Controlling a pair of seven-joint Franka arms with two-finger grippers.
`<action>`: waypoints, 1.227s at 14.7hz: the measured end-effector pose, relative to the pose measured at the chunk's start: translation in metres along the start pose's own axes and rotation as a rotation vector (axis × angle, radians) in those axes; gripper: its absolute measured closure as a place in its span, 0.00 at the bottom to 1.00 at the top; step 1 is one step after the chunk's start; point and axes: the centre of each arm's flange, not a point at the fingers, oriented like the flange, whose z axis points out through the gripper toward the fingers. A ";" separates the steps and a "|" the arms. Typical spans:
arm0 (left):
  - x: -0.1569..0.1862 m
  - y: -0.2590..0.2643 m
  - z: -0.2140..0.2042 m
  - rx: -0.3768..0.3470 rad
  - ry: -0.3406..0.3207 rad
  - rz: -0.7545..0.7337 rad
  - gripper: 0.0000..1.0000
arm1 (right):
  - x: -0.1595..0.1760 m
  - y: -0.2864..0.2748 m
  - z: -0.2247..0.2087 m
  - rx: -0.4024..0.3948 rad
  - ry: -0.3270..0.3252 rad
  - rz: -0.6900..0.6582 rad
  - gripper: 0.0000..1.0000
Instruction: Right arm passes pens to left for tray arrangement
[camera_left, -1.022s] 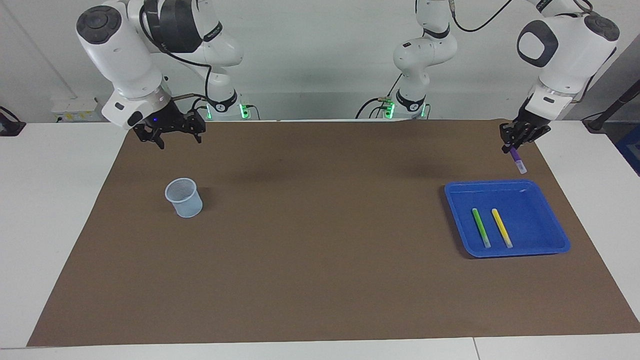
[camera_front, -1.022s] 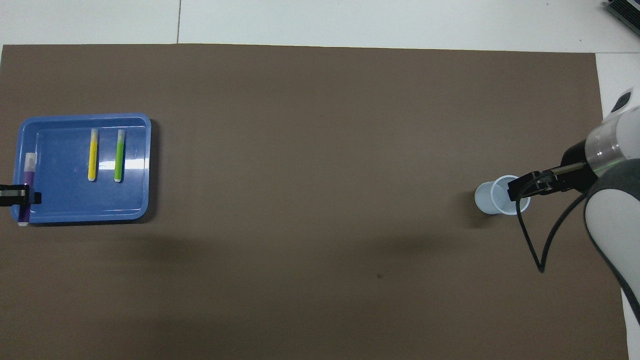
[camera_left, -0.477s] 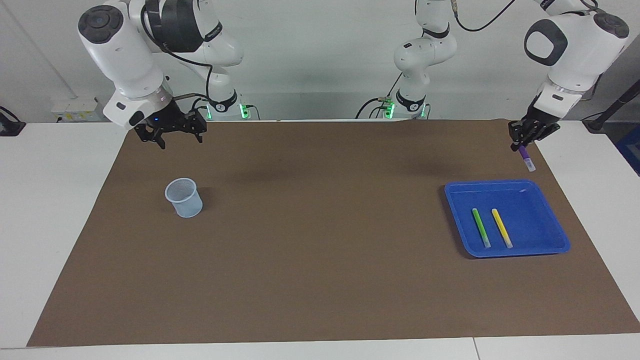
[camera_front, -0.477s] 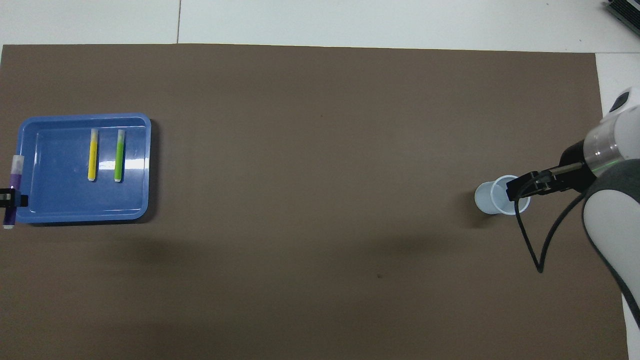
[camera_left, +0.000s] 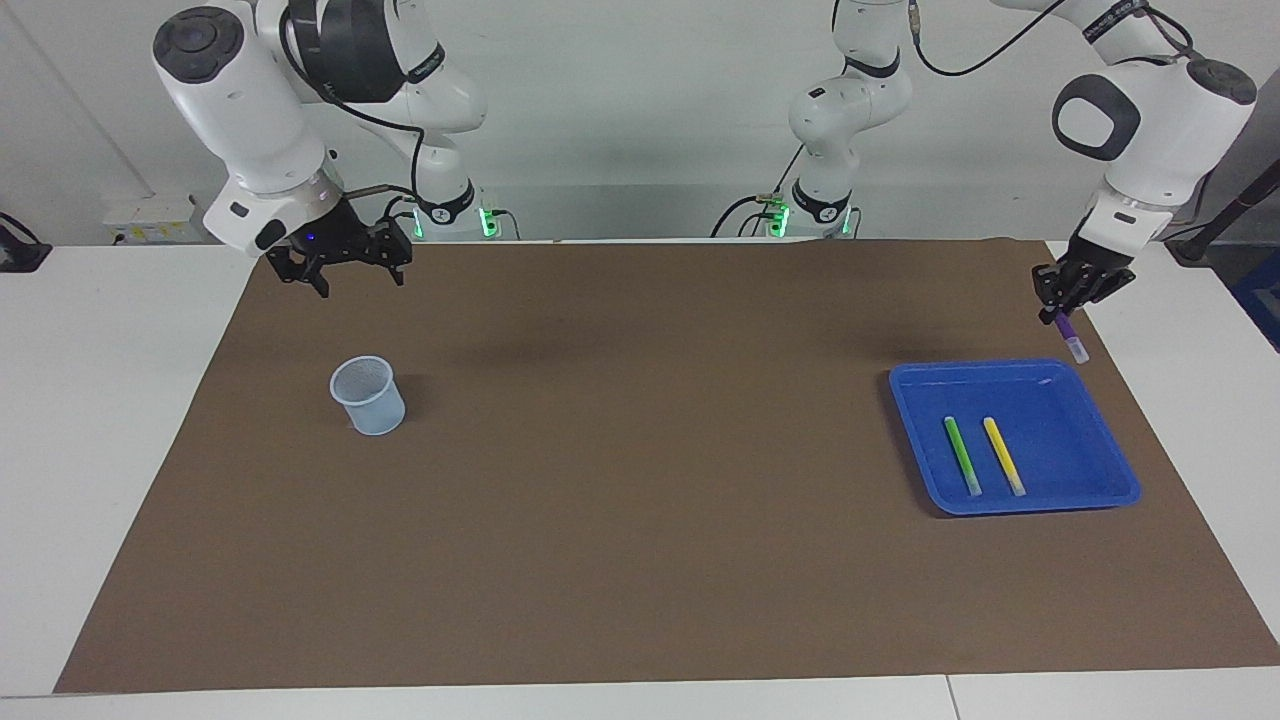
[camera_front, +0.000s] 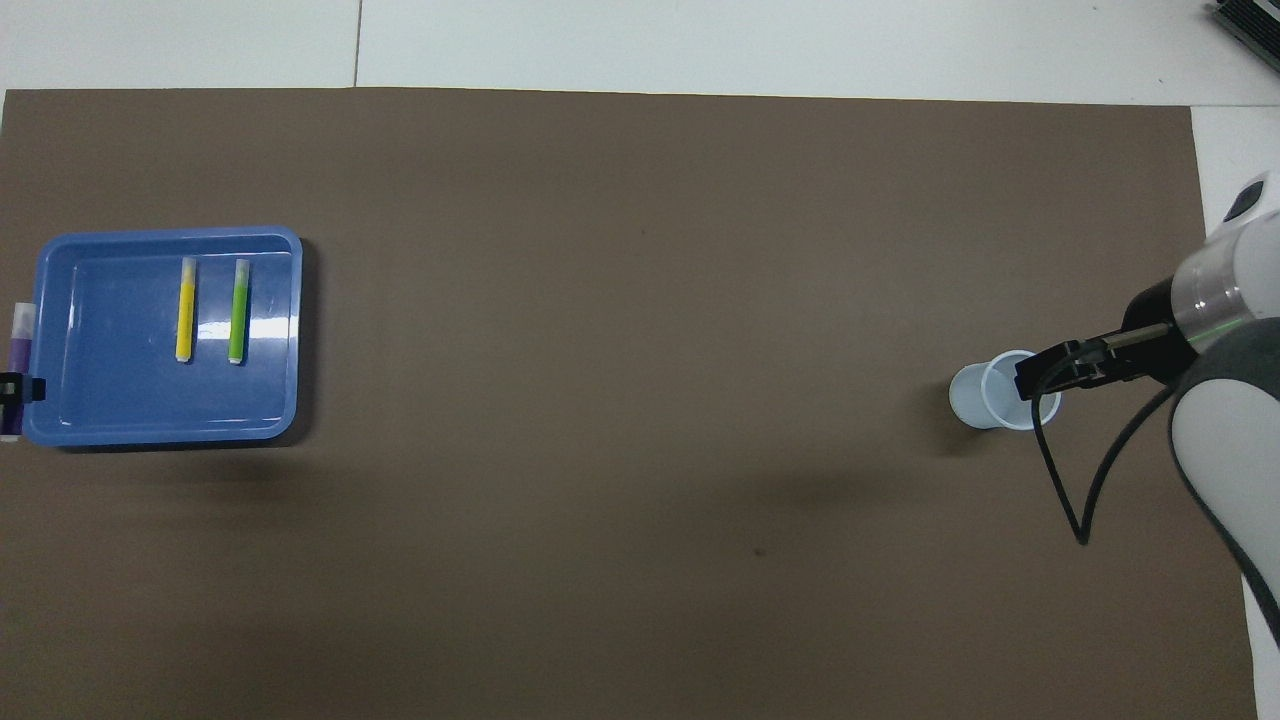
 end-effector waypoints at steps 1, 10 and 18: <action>0.003 -0.002 0.007 0.001 0.006 0.005 0.81 | 0.000 0.000 0.000 0.000 0.000 0.001 0.00; 0.018 -0.027 0.055 0.018 0.056 0.050 0.81 | 0.000 0.002 0.000 0.001 0.000 0.004 0.00; 0.025 -0.032 0.092 0.012 0.057 0.013 0.81 | 0.000 0.003 0.000 0.001 0.001 0.005 0.00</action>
